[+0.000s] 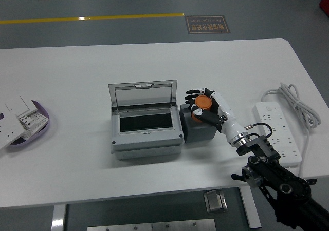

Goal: Pick up the cylinder from the cube,place it in the box,flap close box

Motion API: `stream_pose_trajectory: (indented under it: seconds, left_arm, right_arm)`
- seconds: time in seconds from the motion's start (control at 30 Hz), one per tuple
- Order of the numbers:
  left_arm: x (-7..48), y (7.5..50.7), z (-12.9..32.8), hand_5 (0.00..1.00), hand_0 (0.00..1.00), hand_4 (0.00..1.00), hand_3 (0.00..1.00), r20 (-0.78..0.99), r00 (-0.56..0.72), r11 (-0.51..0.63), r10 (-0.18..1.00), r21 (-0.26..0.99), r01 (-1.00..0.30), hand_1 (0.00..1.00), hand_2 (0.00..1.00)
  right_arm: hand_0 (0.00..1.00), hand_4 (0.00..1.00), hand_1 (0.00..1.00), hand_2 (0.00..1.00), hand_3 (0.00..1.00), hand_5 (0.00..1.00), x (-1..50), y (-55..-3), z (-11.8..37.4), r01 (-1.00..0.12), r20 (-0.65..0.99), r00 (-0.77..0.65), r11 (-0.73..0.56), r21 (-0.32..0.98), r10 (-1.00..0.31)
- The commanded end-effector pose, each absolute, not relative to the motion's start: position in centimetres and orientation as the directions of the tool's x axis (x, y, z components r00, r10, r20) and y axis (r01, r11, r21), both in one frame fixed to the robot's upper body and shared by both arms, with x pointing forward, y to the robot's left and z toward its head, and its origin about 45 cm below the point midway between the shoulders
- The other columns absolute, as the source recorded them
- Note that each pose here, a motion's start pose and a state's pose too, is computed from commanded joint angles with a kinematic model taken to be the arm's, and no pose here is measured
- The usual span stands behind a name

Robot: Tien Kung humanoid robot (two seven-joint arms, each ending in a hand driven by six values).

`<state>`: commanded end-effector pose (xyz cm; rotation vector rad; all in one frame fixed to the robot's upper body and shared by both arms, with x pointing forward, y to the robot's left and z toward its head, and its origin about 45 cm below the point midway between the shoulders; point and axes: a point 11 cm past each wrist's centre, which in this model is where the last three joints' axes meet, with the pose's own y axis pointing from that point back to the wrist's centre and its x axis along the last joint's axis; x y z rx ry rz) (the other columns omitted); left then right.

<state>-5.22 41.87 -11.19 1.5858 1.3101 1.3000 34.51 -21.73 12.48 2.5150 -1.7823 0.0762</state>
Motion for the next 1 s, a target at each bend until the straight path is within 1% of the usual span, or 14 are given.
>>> stream_pose_trajectory:
  seconds: [0.33, 0.37, 0.53, 0.57, 0.73, 0.77, 0.93, 0.97, 1.0]
  left_arm:
    - [-5.5, 41.7, -11.2, 0.213, 0.622, 0.696, 0.672, 0.26, -0.014, -0.246, 0.966, 0.93, 0.274, 0.626, 0.593]
    - [-5.5, 41.7, -11.2, 0.212, 0.622, 0.696, 0.668, 0.26, -0.015, -0.246, 0.966, 0.93, 0.273, 0.626, 0.593]
    - [-5.6, 41.6, -11.3, 0.212, 0.622, 0.696, 0.668, 0.259, -0.019, -0.244, 0.966, 0.931, 0.272, 0.626, 0.593]
    - [-5.6, 41.6, -11.3, 0.209, 0.621, 0.695, 0.666, 0.259, -0.02, -0.244, 0.966, 0.931, 0.272, 0.626, 0.593]
    - [-5.6, 41.6, -11.3, 0.209, 0.621, 0.695, 0.666, 0.261, -0.022, -0.246, 0.965, 0.931, 0.269, 0.626, 0.593]
    - [-5.6, 41.6, -11.3, 0.209, 0.621, 0.695, 0.666, 0.261, -0.022, -0.246, 0.965, 0.931, 0.269, 0.626, 0.593]
    - [-5.7, 41.4, -11.3, 0.209, 0.621, 0.695, 0.666, 0.259, -0.025, -0.243, 0.966, 0.933, 0.267, 0.626, 0.593]
    - [-5.7, 41.4, -11.3, 0.209, 0.621, 0.694, 0.665, 0.259, -0.026, -0.243, 0.966, 0.932, 0.268, 0.625, 0.594]
    - [-5.8, 41.4, -11.3, 0.209, 0.621, 0.694, 0.665, 0.259, -0.026, -0.242, 0.966, 0.932, 0.269, 0.625, 0.594]
  right_arm:
    - [0.456, 0.393, 0.575, 0.568, 0.612, 0.002, 34.4, -21.3, 12.6, -0.941, 0.069, 0.337, -0.337, 0.02, -0.939]
    - [0.441, 0.264, 0.541, 0.528, 0.557, 0.002, 34.4, -21.2, 12.6, -0.941, 0.07, 0.339, -0.338, 0.021, -0.938]
    - [0.441, 0.264, 0.541, 0.528, 0.557, 0.002, 34.5, -21.1, 12.8, -0.941, 0.069, 0.338, -0.338, 0.013, -0.939]
    - [0.332, 0.069, 0.433, 0.444, 0.441, 0.002, 34.5, -21.0, 12.9, -0.941, 0.068, 0.337, -0.337, 0.008, -0.939]
    - [0.332, 0.069, 0.433, 0.444, 0.441, 0.002, 34.7, -20.8, 13.4, -0.941, 0.078, 0.336, -0.338, -0.013, -0.939]
    - [0.295, 0.002, 0.368, 0.374, 0.383, 0.002, 34.7, -20.8, 13.6, -0.941, 0.081, 0.336, -0.338, -0.02, -0.939]
    - [0.295, 0.002, 0.368, 0.374, 0.383, 0.002, 34.5, -20.3, 15.0, -0.935, 0.121, 0.34, -0.349, -0.067, -0.933]
    - [0.316, 0.002, 0.362, 0.359, 0.37, 0.002, 34.3, -20.1, 15.5, -0.931, 0.144, 0.342, -0.355, -0.078, -0.929]
    - [0.316, 0.002, 0.362, 0.359, 0.37, 0.002, 34.2, -19.8, 15.8, -0.928, 0.161, 0.345, -0.361, -0.086, -0.925]
